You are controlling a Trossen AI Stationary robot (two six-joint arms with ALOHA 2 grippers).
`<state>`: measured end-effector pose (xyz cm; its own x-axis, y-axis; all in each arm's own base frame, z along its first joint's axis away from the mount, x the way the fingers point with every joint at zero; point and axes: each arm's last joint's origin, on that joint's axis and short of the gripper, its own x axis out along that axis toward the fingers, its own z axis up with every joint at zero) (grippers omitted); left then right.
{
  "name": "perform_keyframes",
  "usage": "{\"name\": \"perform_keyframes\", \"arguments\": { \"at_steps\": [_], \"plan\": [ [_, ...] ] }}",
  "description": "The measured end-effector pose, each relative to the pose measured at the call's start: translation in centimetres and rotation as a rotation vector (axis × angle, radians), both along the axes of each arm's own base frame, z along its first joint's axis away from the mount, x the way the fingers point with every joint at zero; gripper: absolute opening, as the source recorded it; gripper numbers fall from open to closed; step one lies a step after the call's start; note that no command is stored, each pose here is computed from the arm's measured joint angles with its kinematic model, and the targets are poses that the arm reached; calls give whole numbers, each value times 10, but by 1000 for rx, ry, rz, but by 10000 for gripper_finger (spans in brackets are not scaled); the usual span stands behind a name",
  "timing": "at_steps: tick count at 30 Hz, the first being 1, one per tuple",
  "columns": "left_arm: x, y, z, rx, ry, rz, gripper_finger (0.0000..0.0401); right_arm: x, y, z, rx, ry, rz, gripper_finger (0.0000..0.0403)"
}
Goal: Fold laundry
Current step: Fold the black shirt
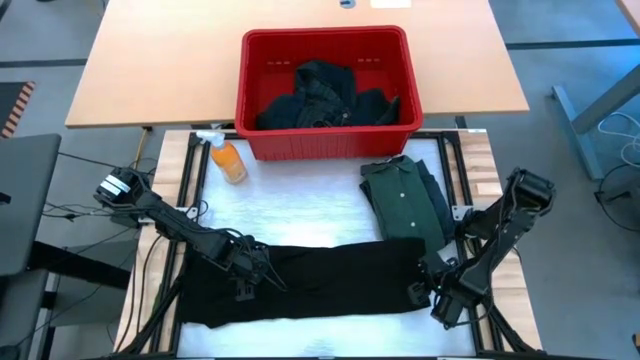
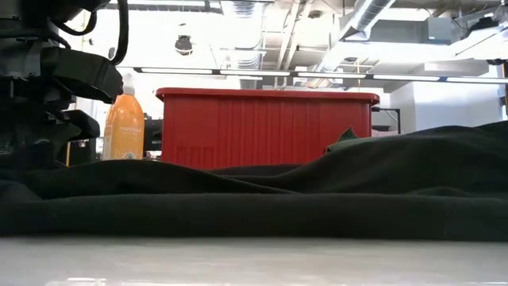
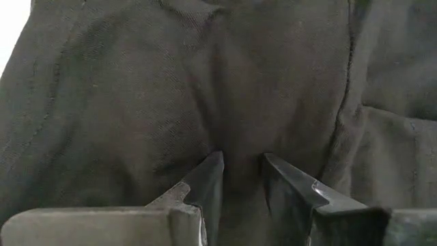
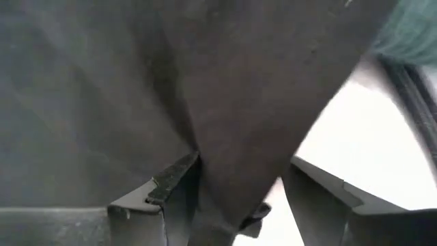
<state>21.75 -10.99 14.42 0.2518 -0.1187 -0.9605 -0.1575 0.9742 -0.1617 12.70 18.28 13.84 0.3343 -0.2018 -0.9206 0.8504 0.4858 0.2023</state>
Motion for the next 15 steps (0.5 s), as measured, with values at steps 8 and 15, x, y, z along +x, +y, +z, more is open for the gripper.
{"name": "perform_keyframes", "arguments": {
  "at_steps": [8, 15],
  "plan": [
    [0, 0, 0, 4, -6, -16, 97, 2, -2, -19, -34, -38, 42, 227],
    [4, 2, 3, 137, -81, -33, 97, 8, -3, -24, -78, -34, 108, 100]
  ]
}}
